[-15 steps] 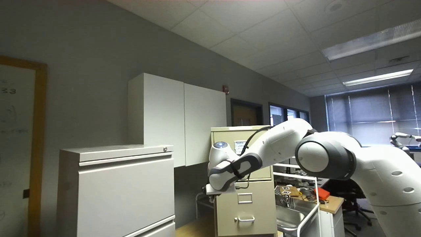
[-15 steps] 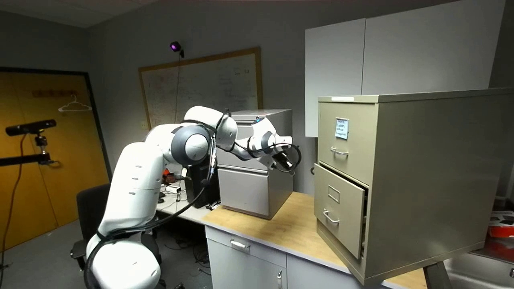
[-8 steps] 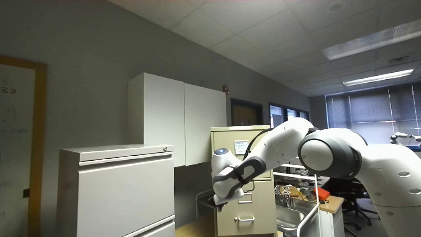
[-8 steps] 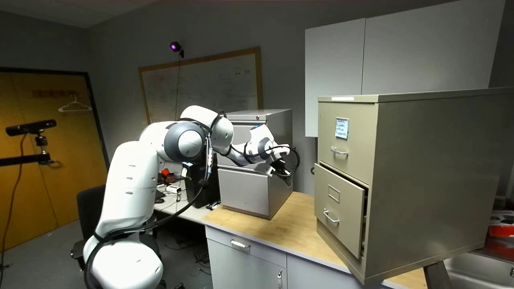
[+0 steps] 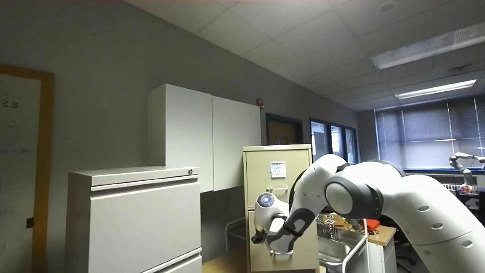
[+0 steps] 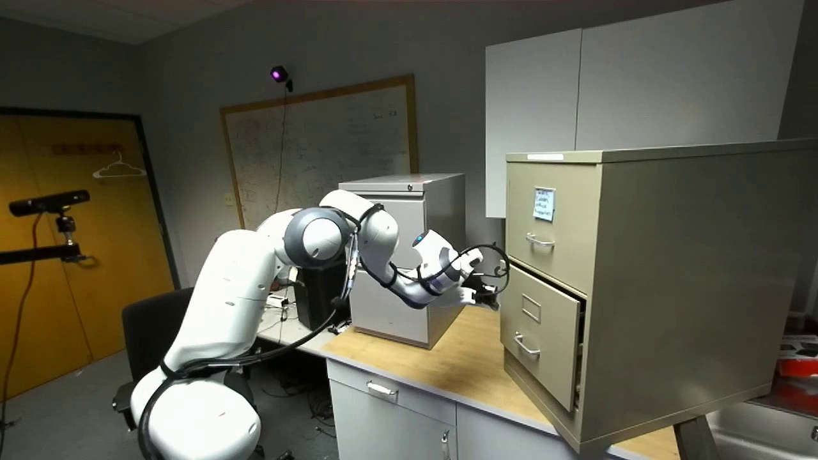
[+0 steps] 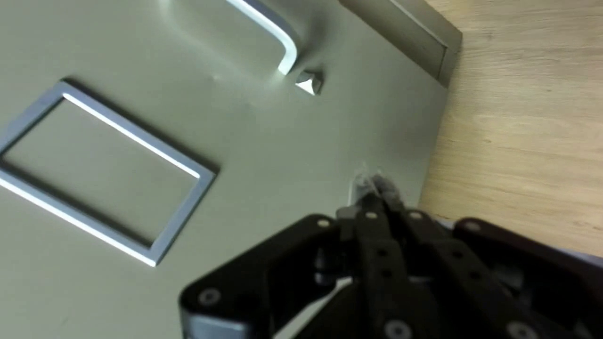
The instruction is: Close the bottom drawer of the cabinet to the right.
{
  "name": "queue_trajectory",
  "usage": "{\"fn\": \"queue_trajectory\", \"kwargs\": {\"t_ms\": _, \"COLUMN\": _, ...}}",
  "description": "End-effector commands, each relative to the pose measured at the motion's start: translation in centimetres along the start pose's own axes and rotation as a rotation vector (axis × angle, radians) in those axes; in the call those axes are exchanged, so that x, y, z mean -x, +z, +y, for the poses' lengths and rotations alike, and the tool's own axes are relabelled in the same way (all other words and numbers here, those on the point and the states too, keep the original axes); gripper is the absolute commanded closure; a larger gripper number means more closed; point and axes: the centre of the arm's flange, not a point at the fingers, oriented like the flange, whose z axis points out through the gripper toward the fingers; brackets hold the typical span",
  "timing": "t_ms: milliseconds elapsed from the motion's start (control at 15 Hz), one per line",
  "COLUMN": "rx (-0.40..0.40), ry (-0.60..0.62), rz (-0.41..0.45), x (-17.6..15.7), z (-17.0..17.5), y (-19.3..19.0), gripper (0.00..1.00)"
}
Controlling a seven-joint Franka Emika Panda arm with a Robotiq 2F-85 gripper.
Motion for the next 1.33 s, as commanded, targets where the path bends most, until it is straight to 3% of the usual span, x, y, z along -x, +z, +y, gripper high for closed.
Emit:
{"fn": "queue_trajectory", "kwargs": {"t_ms": 0, "rx": 0.066, "ry": -0.164, "rz": 0.088, "x": 0.0, "z": 0.8, "y": 5.0, "gripper": 1.0}}
{"fn": "queue_trajectory", "kwargs": {"t_ms": 400, "rx": 0.133, "ry": -0.4, "rz": 0.134, "x": -1.2, "z": 4.1, "y": 11.0, "gripper": 1.0}}
{"fn": "queue_trajectory", "kwargs": {"t_ms": 933, "rx": 0.196, "ry": -0.647, "rz": 0.15, "x": -3.0, "z": 6.6, "y": 11.6, "gripper": 1.0}}
{"fn": "queue_trajectory", "kwargs": {"t_ms": 1267, "rx": 0.213, "ry": -0.677, "rz": 0.177, "x": -2.5, "z": 6.9, "y": 11.8, "gripper": 0.98}}
